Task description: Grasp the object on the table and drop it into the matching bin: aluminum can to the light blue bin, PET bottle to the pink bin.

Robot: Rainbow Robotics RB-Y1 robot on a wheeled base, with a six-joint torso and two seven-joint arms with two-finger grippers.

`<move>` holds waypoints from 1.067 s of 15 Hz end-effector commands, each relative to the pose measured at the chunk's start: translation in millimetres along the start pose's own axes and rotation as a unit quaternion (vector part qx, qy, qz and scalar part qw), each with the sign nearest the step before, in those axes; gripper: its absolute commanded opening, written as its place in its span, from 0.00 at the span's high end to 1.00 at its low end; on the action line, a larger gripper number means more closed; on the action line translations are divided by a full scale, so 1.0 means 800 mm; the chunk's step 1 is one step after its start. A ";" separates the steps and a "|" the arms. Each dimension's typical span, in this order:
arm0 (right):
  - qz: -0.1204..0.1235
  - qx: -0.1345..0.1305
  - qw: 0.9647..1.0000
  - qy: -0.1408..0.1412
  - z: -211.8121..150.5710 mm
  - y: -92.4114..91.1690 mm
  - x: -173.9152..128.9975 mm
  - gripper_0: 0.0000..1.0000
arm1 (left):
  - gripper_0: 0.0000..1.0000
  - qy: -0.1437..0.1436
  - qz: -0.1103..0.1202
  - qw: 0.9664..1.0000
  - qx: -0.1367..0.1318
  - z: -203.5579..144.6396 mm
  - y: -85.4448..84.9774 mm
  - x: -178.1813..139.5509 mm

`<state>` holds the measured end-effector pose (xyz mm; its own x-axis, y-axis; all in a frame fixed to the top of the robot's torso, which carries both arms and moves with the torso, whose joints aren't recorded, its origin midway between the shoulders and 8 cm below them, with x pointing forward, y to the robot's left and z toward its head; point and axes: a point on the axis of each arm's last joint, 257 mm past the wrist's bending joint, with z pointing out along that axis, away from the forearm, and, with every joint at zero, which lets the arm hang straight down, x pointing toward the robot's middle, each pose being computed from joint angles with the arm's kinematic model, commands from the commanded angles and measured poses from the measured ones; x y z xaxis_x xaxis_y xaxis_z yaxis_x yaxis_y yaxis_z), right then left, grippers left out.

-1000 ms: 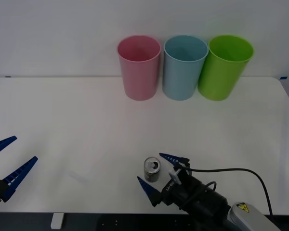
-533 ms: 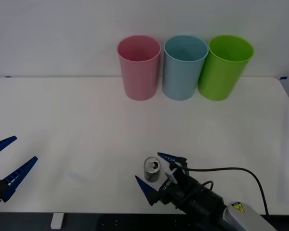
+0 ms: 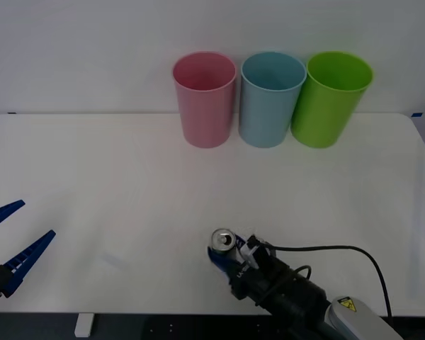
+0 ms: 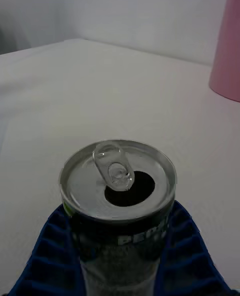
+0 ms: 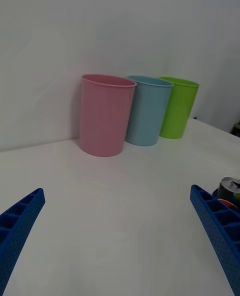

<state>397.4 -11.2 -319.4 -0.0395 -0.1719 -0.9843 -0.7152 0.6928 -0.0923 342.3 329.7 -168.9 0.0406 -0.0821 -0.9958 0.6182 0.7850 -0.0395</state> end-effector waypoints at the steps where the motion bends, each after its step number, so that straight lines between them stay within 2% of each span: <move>1: 0.008 0.007 1.000 0.002 0.000 -0.003 0.001 1.00 | 0.00 0.000 0.000 1.000 0.000 0.000 0.000 0.000; 4: 0.019 0.014 1.000 -0.001 0.003 -0.006 -0.002 1.00 | 0.00 0.000 0.000 1.000 0.000 0.000 0.000 0.000; 8: 0.028 0.025 0.999 -0.020 0.001 -0.023 -0.022 1.00 | 0.00 0.000 0.000 1.000 0.000 0.000 0.000 0.000; 14: 0.036 0.047 0.996 -0.064 -0.030 -0.052 -0.072 1.00 | 0.00 0.000 0.000 1.000 0.000 0.000 0.000 0.000; 16: 0.042 0.045 0.995 -0.084 -0.048 -0.060 -0.093 1.00 | 0.00 0.000 0.000 1.000 0.000 0.000 0.000 0.000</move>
<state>410.0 -54.5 -243.7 0.0170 -0.0103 -0.9998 -0.6449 0.7641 -0.0188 342.3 329.7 -168.9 0.0406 -0.0821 -0.9958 0.6182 0.7850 -0.0395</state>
